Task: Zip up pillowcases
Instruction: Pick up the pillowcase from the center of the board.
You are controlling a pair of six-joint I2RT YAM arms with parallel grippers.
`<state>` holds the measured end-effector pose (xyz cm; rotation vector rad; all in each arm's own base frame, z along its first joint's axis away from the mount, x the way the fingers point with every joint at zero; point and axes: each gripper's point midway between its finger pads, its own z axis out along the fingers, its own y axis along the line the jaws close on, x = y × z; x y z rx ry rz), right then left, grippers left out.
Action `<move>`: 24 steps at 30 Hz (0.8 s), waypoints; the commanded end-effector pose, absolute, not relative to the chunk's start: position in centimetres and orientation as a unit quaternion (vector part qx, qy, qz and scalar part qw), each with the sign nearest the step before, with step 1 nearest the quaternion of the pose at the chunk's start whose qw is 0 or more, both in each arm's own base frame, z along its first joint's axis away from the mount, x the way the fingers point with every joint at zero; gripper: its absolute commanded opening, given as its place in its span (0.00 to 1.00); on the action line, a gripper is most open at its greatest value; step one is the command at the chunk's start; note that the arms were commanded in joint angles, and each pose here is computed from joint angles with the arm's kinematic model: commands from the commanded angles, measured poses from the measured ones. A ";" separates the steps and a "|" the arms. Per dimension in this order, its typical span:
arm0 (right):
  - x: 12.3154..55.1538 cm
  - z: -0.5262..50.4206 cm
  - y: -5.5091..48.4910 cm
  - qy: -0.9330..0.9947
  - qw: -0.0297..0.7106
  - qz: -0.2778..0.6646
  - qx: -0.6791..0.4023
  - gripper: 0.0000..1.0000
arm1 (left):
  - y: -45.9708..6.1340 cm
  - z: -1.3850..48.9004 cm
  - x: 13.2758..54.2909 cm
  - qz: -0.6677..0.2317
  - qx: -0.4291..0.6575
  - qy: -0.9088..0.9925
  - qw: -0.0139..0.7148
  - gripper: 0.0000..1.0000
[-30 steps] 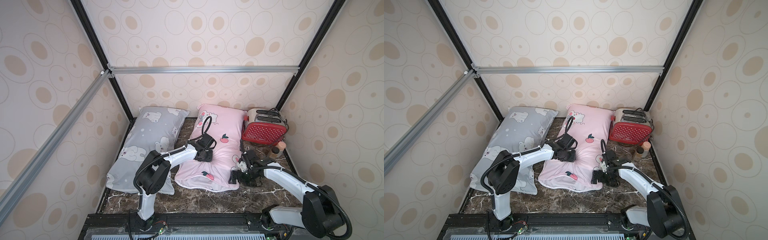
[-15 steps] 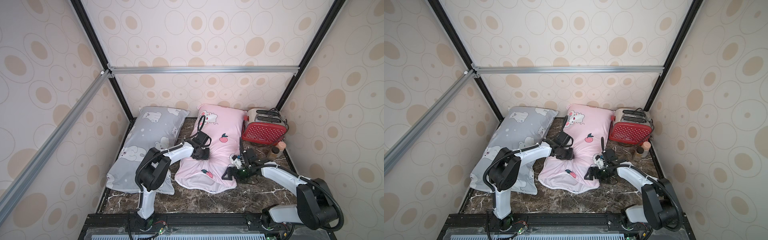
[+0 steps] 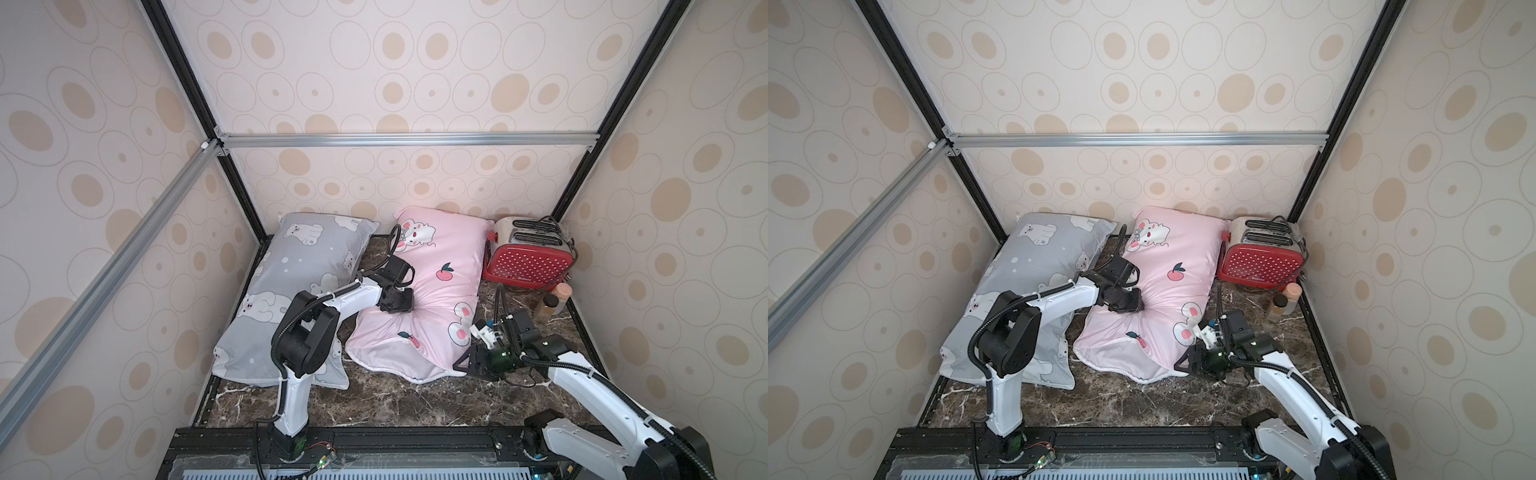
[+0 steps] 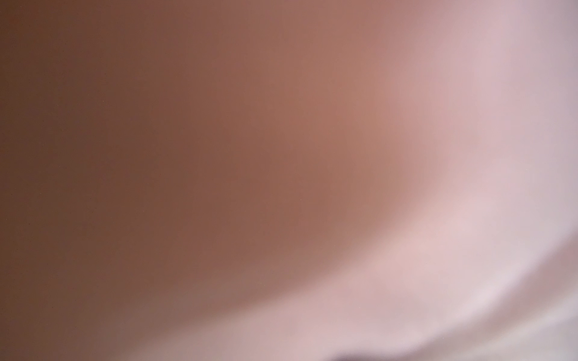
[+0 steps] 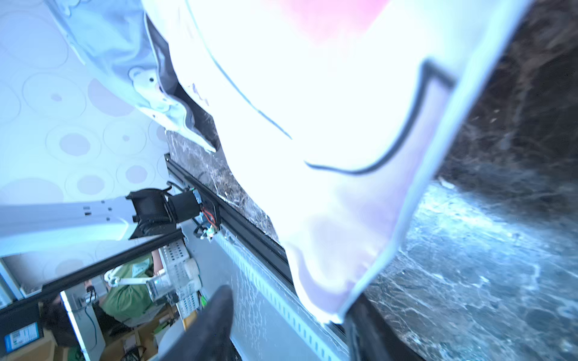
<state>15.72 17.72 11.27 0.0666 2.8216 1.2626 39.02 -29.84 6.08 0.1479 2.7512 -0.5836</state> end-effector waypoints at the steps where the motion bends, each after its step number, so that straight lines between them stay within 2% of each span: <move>1: 15.1 10.4 17.9 0.905 -0.001 0.422 0.049 0.54 | -24.9 2.1 42.5 -0.117 0.000 0.974 0.193 0.32; 6: 16.4 9.1 17.9 0.911 0.012 0.410 0.051 0.51 | -25.0 2.5 42.5 -0.120 -0.001 0.973 0.196 0.32; 9: 17.3 9.1 18.0 0.911 0.020 0.408 0.054 0.41 | -25.0 2.9 42.6 -0.121 -0.001 0.973 0.199 0.33; 12: 17.6 9.3 17.7 0.916 0.036 0.397 0.046 0.40 | -25.0 3.3 42.6 -0.122 -0.001 0.972 0.202 0.33; 13: 17.8 9.2 17.6 0.919 0.040 0.391 0.045 0.41 | -25.0 3.4 42.6 -0.122 0.000 0.972 0.202 0.33; 17: 18.0 8.5 17.5 0.921 0.036 0.384 0.045 0.63 | -25.0 3.5 42.7 -0.122 0.002 0.972 0.201 0.33; 21: 18.5 7.5 17.7 0.921 0.037 0.384 0.049 0.68 | -25.1 3.5 42.7 -0.123 0.001 0.972 0.200 0.33; 24: 18.9 6.3 17.1 0.932 0.037 0.358 0.049 0.79 | -25.2 3.6 42.7 -0.124 0.001 0.972 0.201 0.32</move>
